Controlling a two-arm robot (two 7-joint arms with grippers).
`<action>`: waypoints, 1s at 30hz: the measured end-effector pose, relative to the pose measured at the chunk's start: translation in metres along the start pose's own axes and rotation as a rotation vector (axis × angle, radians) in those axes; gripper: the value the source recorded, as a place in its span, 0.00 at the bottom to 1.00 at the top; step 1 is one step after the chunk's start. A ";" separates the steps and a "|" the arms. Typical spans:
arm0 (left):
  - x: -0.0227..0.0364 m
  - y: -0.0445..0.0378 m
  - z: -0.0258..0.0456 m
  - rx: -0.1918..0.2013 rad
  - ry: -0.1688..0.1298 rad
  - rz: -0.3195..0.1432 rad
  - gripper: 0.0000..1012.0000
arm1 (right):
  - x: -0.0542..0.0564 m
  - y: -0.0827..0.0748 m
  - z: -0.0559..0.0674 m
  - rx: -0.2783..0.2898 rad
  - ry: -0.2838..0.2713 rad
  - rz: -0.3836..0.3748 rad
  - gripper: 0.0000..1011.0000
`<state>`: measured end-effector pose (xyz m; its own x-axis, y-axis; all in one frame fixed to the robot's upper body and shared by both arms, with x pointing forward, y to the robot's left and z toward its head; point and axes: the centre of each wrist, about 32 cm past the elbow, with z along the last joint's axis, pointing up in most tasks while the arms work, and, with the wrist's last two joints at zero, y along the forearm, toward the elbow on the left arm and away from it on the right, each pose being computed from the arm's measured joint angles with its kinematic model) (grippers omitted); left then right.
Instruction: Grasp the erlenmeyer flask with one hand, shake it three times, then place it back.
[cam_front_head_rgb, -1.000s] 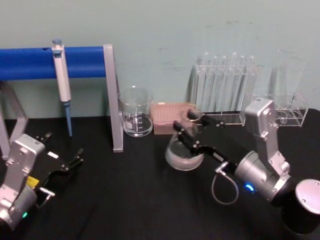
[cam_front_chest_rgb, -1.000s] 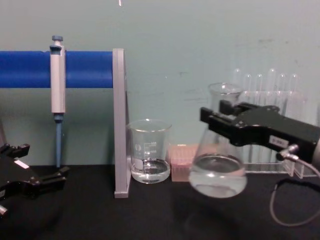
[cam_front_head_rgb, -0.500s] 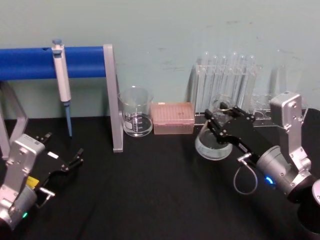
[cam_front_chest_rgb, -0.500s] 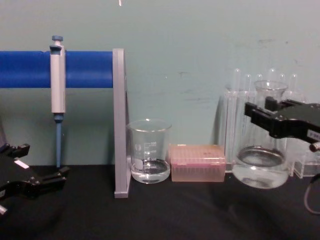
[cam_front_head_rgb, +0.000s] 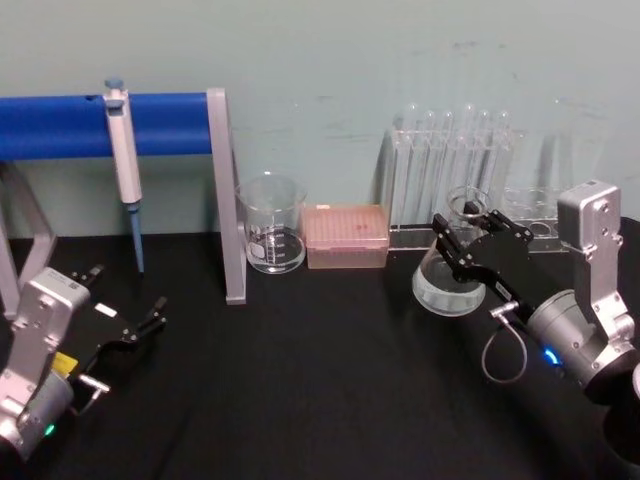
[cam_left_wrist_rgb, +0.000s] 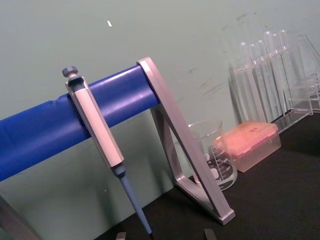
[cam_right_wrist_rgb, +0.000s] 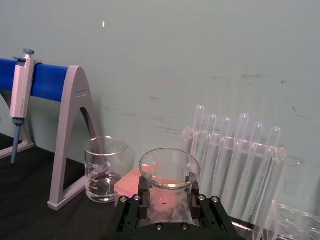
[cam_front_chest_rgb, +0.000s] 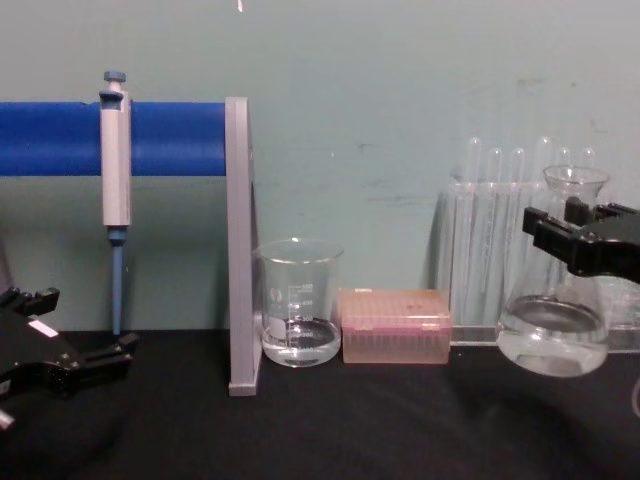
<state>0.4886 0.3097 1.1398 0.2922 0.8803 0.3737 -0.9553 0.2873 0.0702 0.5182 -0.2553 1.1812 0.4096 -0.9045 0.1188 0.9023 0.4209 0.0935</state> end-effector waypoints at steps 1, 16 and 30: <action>0.0000 0.0000 0.0000 0.000 0.000 0.000 0.99 | 0.000 0.001 0.000 0.000 0.000 0.000 0.45; 0.0000 0.0000 0.0000 0.000 0.000 0.000 0.99 | -0.007 0.013 0.002 0.010 0.011 0.102 0.45; 0.0000 0.0000 0.0000 0.000 0.000 0.000 0.99 | -0.029 0.025 0.004 0.032 0.030 0.296 0.45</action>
<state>0.4886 0.3097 1.1398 0.2923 0.8803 0.3737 -0.9552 0.2873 0.0703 0.5287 -0.2179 1.1838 0.6588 -0.7432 0.1168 0.7383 0.6685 0.0897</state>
